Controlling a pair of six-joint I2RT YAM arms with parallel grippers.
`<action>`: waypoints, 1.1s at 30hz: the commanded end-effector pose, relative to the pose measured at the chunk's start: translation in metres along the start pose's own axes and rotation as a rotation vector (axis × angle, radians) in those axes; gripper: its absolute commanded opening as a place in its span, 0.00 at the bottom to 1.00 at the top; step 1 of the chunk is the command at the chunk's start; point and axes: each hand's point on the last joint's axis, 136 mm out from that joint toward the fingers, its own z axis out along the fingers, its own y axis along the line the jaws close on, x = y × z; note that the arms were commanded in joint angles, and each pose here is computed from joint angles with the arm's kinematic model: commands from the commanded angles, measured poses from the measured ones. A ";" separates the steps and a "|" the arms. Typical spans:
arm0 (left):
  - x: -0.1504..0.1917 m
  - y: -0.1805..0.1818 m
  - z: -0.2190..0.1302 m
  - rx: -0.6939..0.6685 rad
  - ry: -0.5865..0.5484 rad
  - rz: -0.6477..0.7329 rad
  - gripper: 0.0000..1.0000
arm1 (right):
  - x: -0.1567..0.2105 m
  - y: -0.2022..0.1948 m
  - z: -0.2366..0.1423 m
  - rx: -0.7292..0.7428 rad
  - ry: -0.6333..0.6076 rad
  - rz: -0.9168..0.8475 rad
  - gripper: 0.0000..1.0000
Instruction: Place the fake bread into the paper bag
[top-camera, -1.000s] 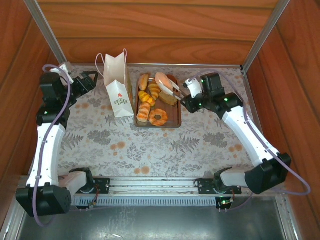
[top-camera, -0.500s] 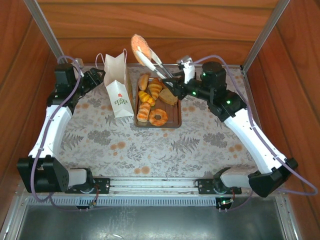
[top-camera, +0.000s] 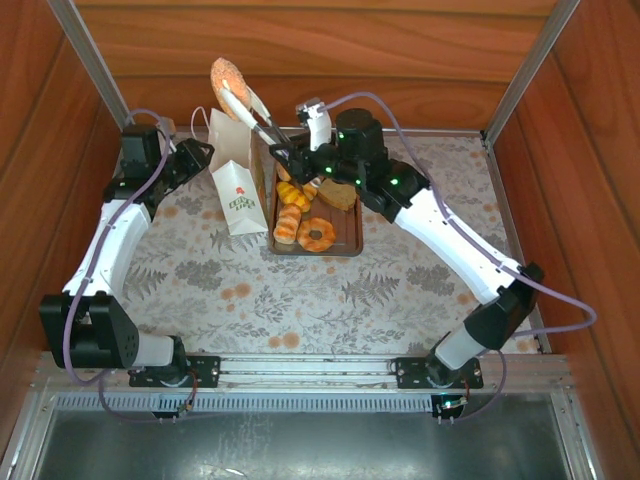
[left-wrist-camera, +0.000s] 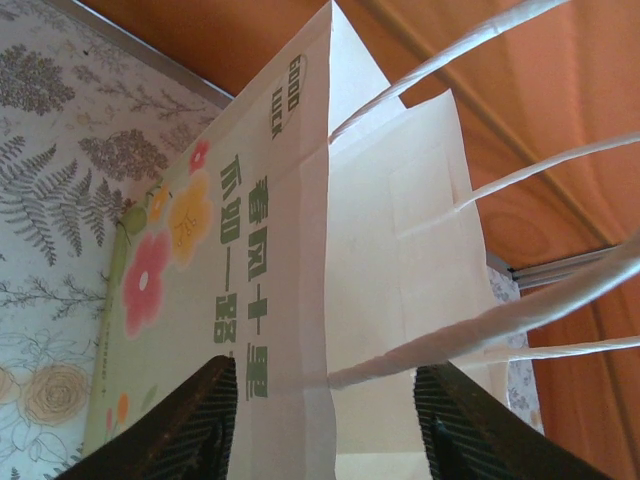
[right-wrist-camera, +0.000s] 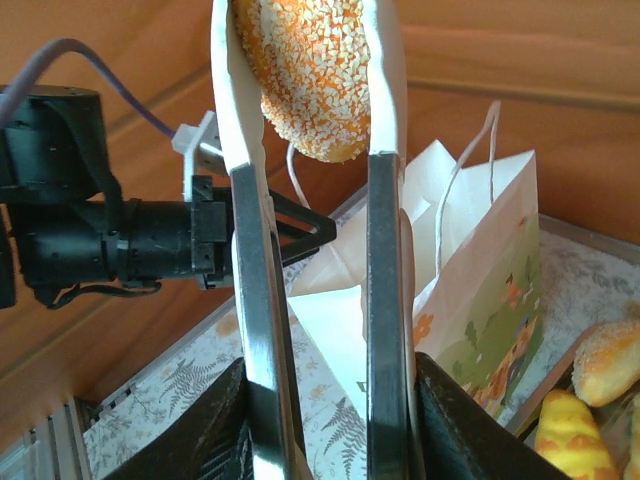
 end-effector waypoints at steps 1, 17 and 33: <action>-0.005 -0.007 0.001 0.015 -0.019 0.001 0.51 | -0.017 0.007 0.005 0.006 -0.049 0.022 0.39; 0.002 0.001 0.007 -0.004 -0.013 -0.018 0.29 | 0.035 -0.011 0.058 0.105 0.110 0.033 0.39; 0.007 0.008 0.010 -0.023 -0.005 -0.021 0.22 | 0.065 -0.030 0.063 0.194 0.233 -0.018 0.40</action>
